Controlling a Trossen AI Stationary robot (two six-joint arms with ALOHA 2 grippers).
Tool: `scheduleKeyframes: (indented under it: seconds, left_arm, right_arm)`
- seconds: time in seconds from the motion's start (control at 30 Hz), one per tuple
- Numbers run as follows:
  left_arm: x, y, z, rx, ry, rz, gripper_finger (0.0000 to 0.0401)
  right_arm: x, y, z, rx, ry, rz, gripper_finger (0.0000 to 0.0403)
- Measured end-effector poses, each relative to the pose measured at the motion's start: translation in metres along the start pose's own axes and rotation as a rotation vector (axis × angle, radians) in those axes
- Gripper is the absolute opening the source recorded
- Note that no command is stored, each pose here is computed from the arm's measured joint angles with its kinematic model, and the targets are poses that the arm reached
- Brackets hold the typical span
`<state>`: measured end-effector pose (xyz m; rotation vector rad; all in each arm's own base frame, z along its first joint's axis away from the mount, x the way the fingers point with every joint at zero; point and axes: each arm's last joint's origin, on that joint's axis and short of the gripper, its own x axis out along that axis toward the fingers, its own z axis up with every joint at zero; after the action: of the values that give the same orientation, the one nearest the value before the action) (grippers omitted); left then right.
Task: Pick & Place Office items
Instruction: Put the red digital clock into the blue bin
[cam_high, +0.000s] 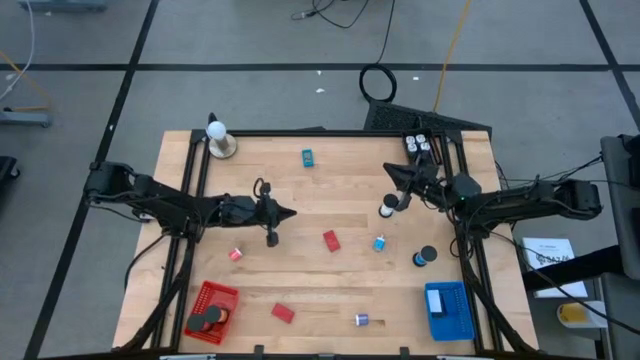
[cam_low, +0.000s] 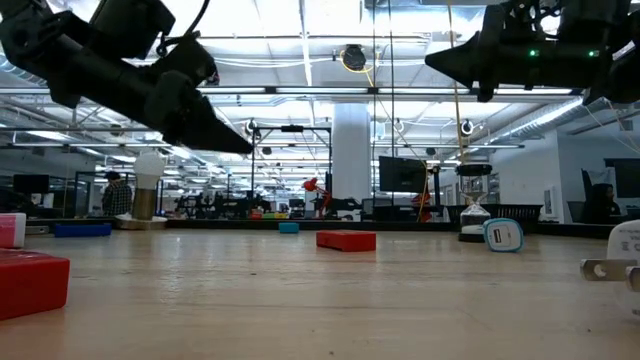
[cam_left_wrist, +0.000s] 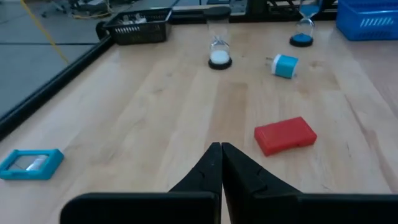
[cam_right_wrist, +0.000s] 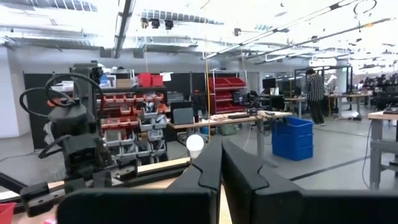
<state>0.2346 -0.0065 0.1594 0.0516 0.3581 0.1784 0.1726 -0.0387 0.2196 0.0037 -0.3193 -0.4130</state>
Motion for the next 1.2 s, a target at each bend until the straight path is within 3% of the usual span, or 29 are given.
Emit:
scheduleKeyframes:
  seconds: [0.13,0.27,0.4,0.73,0.97,1.2]
  left_arm:
    - [0.0,-0.002,0.002,-0.01,-0.008,0.005,0.0012]
    - [0.001,-0.003,0.004,-0.054,-0.011,-0.019,0.0027]
    - [0.005,-0.002,0.016,-0.051,0.003,-0.051,0.005]
    - [0.028,-0.01,0.031,0.018,0.111,-0.201,0.0186]
    - [0.081,-0.022,0.024,0.235,0.177,-0.273,0.027]
    - [0.122,-0.018,0.027,0.351,0.215,-0.432,0.0295]
  right_arm:
    - [0.0,0.0,0.0,0.044,0.002,0.014,0.0004]
    - [0.0,0.003,-0.001,0.043,0.009,0.122,0.0004]
    - [0.0,0.005,0.0,0.044,0.004,0.158,0.0004]
    - [0.0,0.005,0.0,0.042,0.003,0.158,0.0004]
    - [0.0,0.005,0.0,0.044,0.005,0.159,0.0004]
    - [0.0,0.005,-0.001,0.041,0.012,0.16,0.0004]
